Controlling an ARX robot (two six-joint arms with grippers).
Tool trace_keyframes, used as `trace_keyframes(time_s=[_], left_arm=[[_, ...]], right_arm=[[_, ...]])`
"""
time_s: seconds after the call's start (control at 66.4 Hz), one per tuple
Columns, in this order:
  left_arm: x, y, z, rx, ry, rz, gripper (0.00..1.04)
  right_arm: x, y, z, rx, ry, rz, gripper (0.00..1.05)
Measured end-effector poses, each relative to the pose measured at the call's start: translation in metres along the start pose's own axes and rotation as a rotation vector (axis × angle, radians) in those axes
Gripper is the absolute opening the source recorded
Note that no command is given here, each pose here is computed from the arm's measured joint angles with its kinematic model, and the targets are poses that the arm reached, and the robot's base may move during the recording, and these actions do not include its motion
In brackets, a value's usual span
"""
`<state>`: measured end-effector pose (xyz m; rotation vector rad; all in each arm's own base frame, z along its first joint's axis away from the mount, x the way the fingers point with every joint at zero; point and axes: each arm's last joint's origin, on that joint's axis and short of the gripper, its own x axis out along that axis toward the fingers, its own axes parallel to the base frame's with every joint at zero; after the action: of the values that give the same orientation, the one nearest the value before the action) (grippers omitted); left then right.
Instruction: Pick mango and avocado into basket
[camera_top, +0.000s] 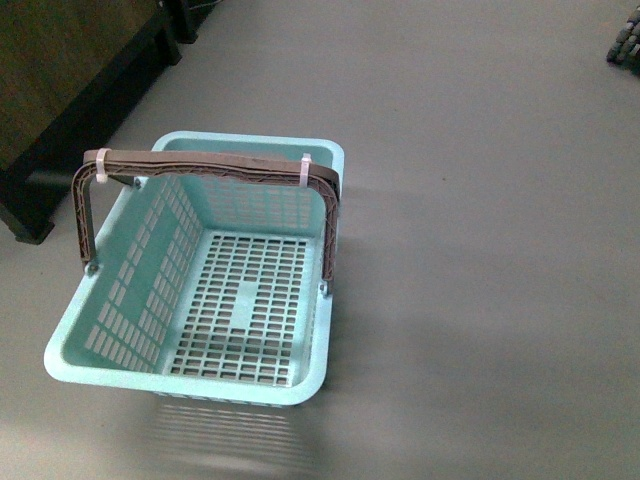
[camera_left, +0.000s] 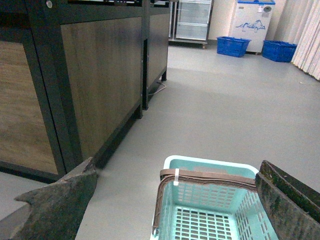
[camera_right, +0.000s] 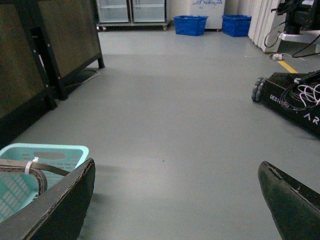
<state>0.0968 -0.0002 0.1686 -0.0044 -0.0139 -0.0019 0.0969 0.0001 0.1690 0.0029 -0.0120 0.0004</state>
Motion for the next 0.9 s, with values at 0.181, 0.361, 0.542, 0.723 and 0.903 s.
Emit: trace_keyframes(time_s=[0.181, 0.361, 0.542, 0.723, 0.903], left_arm=[[0.000, 0.000, 0.000, 0.000, 0.000, 0.000, 0.96], [0.000, 0.000, 0.000, 0.000, 0.000, 0.000, 0.96], [0.000, 0.000, 0.000, 0.000, 0.000, 0.000, 0.96], [0.005, -0.004, -0.006, -0.315, 0.359, 0.003, 0.96], [0.034, -0.017, 0.008, -0.701, 0.373, -0.003, 0.96]], right_arm=[[0.000, 0.000, 0.000, 0.000, 0.000, 0.000, 0.96], [0.000, 0.000, 0.000, 0.000, 0.000, 0.000, 0.96], [0.000, 0.000, 0.000, 0.000, 0.000, 0.000, 0.96], [0.000, 0.000, 0.000, 0.000, 0.000, 0.000, 0.96], [0.000, 0.000, 0.000, 0.000, 0.000, 0.000, 0.96]])
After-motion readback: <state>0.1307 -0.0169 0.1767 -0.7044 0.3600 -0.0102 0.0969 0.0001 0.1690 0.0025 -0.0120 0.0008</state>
